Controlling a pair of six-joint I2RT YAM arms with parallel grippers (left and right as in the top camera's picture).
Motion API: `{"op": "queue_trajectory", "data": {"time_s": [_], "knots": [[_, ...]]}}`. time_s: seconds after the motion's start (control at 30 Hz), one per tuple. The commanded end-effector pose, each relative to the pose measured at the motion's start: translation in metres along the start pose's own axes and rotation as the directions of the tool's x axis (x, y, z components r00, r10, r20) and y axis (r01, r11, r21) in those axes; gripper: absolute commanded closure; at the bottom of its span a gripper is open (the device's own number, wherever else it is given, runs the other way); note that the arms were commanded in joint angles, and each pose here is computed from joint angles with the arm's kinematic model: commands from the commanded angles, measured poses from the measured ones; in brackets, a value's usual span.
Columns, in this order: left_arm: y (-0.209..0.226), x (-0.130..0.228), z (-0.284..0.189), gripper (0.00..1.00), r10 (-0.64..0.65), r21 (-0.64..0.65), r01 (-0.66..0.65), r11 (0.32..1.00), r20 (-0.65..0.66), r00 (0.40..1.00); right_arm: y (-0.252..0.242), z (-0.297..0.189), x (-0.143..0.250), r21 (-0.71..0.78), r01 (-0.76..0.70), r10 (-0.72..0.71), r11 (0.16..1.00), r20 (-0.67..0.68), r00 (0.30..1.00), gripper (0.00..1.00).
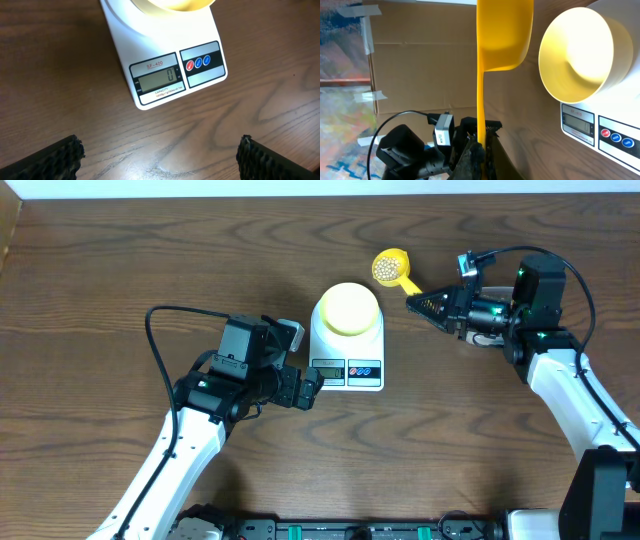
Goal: Scoop item into bowl and weigh 50g on scale
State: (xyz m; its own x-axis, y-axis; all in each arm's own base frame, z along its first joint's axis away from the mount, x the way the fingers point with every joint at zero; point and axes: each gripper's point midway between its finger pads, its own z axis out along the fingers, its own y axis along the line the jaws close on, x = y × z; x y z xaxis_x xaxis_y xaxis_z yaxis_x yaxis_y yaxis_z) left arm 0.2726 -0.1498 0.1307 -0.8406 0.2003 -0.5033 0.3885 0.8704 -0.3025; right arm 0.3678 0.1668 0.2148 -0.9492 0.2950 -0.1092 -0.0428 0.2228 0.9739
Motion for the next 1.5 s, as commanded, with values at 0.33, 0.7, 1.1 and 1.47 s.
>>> {"op": "queue_trajectory", "data": {"time_s": [0.33,0.7,1.1,1.47], "knots": [[0.001,-0.001,0.001,0.00,0.004,-0.009,-0.004,1.000,0.000,1.000,-0.001,0.014,0.006,0.019,0.006,-0.006,1.000,-0.011,1.000,0.99],[0.001,-0.008,0.001,0.00,0.013,-0.007,-0.012,1.000,0.029,0.999,-0.002,0.014,0.006,0.022,0.006,-0.006,1.000,-0.008,1.000,0.99],[0.001,-0.008,0.001,0.00,0.013,-0.007,-0.013,1.000,0.029,1.000,-0.002,0.014,0.005,0.022,0.007,-0.007,1.000,-0.008,1.000,0.99],[0.001,-0.008,0.001,0.00,0.013,-0.007,-0.013,1.000,0.029,1.000,-0.002,0.014,0.005,0.022,0.052,-0.052,0.998,-0.008,0.999,0.99]]}}
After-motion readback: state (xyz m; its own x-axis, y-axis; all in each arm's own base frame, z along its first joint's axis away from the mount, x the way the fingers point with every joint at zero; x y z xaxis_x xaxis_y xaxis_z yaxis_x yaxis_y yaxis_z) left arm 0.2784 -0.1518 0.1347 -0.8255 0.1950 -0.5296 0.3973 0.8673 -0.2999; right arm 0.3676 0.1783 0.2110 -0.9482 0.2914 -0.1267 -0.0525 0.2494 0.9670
